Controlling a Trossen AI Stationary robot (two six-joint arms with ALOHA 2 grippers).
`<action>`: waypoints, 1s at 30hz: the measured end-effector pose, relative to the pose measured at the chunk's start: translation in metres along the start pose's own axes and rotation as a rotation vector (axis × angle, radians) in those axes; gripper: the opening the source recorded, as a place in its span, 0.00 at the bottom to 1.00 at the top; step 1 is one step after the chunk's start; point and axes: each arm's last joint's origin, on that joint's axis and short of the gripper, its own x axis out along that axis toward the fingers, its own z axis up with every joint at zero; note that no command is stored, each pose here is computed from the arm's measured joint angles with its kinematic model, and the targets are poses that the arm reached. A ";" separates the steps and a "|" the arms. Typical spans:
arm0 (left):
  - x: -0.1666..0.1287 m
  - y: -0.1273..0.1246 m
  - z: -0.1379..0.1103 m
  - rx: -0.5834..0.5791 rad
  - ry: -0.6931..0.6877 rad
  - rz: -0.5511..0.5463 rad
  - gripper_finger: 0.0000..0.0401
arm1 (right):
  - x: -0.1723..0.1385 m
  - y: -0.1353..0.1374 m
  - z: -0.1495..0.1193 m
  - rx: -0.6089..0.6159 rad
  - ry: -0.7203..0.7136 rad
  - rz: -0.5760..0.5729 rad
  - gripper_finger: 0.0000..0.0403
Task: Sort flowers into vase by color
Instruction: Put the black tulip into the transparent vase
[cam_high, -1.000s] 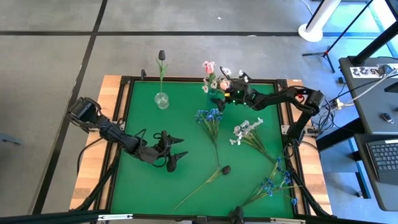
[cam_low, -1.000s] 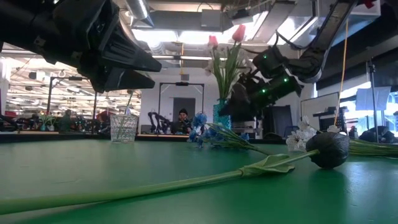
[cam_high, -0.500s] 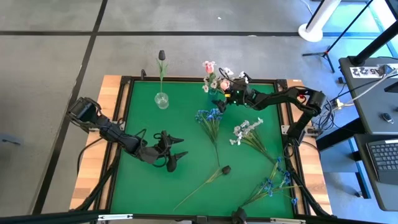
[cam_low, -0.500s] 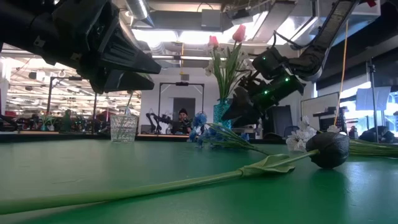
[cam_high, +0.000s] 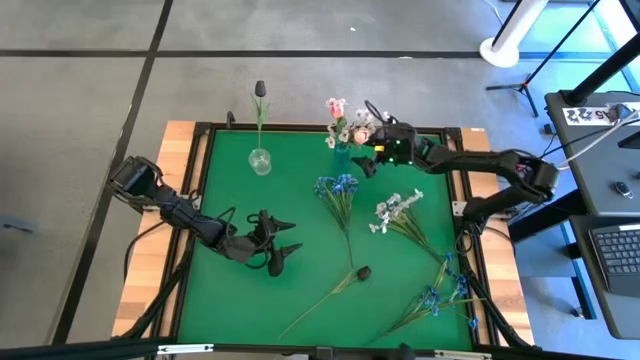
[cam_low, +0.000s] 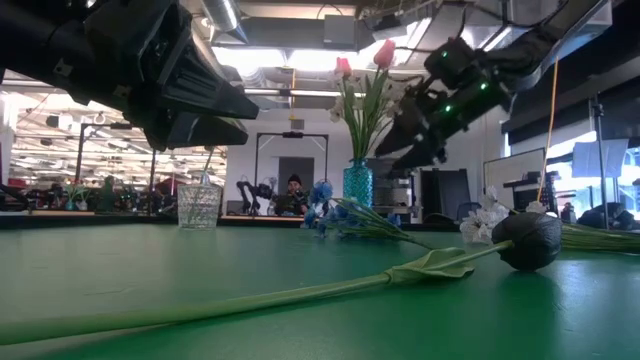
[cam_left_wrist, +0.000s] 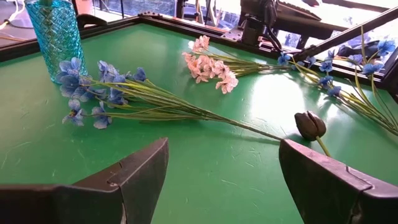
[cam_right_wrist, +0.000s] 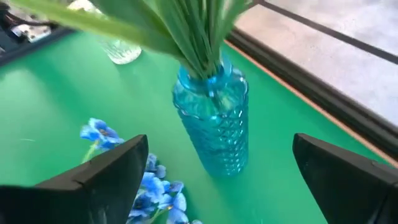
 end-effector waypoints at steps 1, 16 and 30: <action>0.000 0.000 0.000 0.000 0.000 0.000 0.74 | -0.005 0.001 0.002 -0.002 -0.005 0.000 0.99; 0.001 0.001 -0.001 -0.002 0.007 0.008 0.74 | -0.130 0.016 -0.005 0.076 0.185 -0.017 0.99; 0.010 -0.028 0.004 0.037 0.272 -0.101 0.74 | -0.178 0.060 -0.037 0.270 0.461 0.298 0.99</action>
